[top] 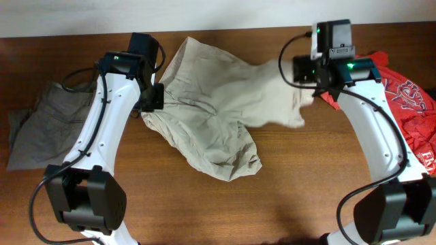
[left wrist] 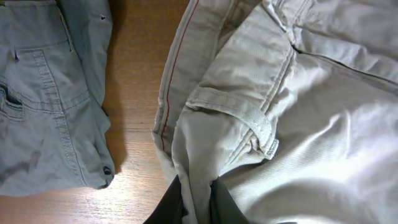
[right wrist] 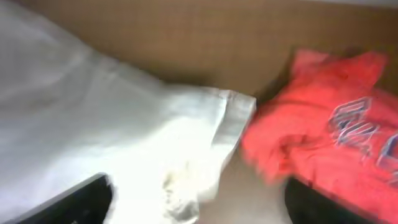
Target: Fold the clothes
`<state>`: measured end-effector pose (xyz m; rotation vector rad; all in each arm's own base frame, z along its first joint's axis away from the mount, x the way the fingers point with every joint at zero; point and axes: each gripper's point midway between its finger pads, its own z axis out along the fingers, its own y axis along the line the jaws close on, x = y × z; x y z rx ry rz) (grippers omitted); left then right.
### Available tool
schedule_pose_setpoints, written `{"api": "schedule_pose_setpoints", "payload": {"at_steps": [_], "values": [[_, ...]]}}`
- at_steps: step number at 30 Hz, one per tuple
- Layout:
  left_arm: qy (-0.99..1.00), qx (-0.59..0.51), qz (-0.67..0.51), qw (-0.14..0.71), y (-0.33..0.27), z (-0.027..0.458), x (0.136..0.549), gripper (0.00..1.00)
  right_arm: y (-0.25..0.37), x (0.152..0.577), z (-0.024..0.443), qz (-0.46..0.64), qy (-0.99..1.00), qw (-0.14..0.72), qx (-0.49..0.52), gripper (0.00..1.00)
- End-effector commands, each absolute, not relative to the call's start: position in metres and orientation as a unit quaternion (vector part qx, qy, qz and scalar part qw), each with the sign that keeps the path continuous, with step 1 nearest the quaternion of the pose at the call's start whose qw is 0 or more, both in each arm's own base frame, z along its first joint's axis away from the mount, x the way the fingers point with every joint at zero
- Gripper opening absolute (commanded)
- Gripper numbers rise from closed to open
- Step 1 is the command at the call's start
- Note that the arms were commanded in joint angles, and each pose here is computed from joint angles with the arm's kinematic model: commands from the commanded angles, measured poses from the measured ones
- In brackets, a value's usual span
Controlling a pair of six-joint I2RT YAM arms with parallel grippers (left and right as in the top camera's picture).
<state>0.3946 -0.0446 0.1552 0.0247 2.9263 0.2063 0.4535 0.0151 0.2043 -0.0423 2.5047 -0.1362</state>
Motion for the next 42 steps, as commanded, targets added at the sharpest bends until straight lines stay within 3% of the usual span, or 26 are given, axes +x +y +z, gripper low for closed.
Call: {"api": "schedule_pose_setpoints", "payload": {"at_steps": [1, 8, 14, 23, 28, 30, 33, 36, 38, 42], "values": [[0.991, 0.003, 0.079, 0.106, -0.041, 0.156, 0.396, 0.08, 0.039, 0.425, 0.183, 0.035, 0.97, 0.24, -0.007, 0.98], [0.99, 0.002, 0.076, 0.115, -0.042, 0.157, 0.4, 0.25, 0.087, 0.34, 0.151, 0.153, 0.986, 0.06, -0.028, 0.96], [0.99, 0.001, 0.076, 0.119, -0.042, 0.158, 0.402, 0.3, 0.132, 0.284, 0.108, 0.188, 0.979, -0.038, -0.062, 0.91], [0.99, 0.001, 0.076, 0.118, -0.043, 0.157, 0.401, 0.31, 0.169, 0.265, 0.046, 0.197, 0.98, -0.038, -0.016, 0.9], [0.99, 0.002, 0.076, 0.115, -0.042, 0.157, 0.4, 0.31, 0.168, 0.262, 0.02, 0.203, 0.978, -0.031, 0.027, 0.82], [0.99, 0.002, 0.076, 0.116, -0.042, 0.157, 0.4, 0.31, 0.171, 0.262, 0.018, 0.213, 0.976, -0.027, 0.024, 0.7], [0.99, 0.002, 0.076, 0.116, -0.042, 0.157, 0.4, 0.32, 0.175, 0.264, 0.019, 0.223, 0.974, -0.021, 0.02, 0.33], [0.99, 0.002, 0.076, 0.115, -0.042, 0.157, 0.4, 0.31, 0.175, 0.267, 0.027, 0.229, 0.973, -0.011, 0.003, 0.08], [0.99, 0.002, 0.076, 0.115, -0.042, 0.157, 0.4, 0.31, 0.166, 0.27, 0.037, 0.215, 0.977, -0.005, 0.0, 0.04], [0.99, 0.002, 0.077, 0.115, -0.042, 0.157, 0.4, 0.31, 0.094, 0.281, 0.084, 0.07, 0.996, 0.031, 0.043, 0.04]]}}
